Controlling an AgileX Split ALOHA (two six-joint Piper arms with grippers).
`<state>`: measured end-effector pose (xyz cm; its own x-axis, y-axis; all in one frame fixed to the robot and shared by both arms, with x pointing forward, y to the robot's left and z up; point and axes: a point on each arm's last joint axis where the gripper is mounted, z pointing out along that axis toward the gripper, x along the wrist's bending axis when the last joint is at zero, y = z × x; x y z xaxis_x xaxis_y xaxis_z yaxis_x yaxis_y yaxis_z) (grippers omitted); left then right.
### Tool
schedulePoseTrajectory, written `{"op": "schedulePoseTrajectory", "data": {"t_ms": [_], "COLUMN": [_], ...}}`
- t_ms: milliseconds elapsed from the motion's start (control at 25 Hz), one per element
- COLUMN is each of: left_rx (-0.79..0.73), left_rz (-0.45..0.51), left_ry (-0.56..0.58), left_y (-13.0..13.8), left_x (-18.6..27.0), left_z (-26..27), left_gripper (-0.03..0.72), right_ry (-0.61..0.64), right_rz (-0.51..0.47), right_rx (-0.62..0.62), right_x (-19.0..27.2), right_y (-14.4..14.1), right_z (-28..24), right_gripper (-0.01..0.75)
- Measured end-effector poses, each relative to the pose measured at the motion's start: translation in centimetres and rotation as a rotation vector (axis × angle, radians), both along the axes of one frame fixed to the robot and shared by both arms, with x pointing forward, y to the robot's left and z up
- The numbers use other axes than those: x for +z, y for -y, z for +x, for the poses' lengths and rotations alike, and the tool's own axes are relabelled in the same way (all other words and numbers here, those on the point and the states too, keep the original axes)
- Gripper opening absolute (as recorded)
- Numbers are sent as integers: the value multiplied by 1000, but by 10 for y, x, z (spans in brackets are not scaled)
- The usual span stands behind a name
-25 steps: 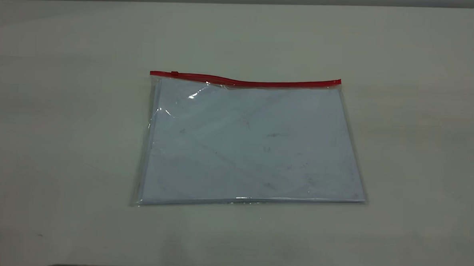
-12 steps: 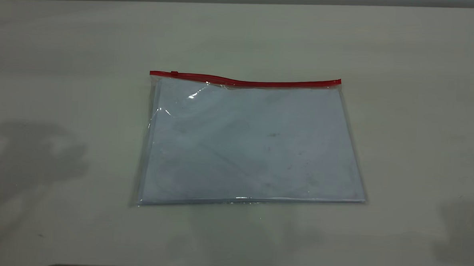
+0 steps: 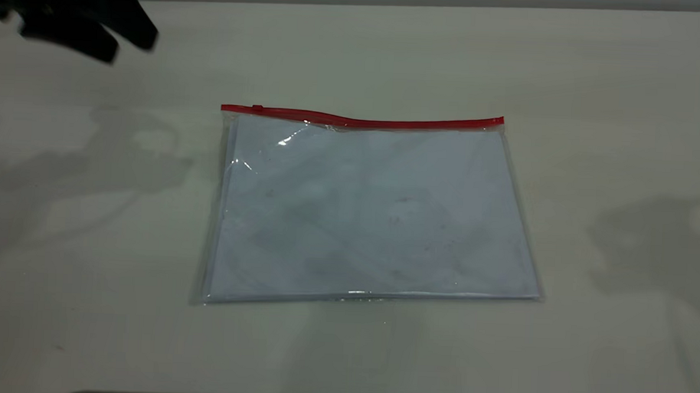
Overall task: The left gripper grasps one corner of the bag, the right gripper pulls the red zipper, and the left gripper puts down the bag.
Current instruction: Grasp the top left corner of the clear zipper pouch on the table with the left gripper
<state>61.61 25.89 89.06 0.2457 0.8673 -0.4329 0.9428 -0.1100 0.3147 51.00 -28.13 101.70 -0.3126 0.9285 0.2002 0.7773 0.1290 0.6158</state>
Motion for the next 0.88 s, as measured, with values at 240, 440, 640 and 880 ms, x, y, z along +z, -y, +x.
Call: {"op": "schedulePoseTrajectory", "data": {"t_ms": [240, 440, 640, 880], "left_rx": [-27, -13, -14, -22], "left_rz": [-63, -133, -163, -191], "left_ry": [-22, -17, -1, 37], "left_y": [5, 10, 13, 19], "left_x": [-44, -75, -98, -120], "left_z": [10, 13, 13, 12], "left_gripper": [580, 580, 580, 580], "right_ry": [-35, -57, -115, -173], "right_rz": [10, -7, 2, 6], "right_rx": [89, 209, 304, 357], "right_x": [-29, -49, -77, -102], "right_y": [-4, -28, -65, -89], "right_z": [35, 59, 76, 80], "right_gripper": [561, 561, 561, 561]}}
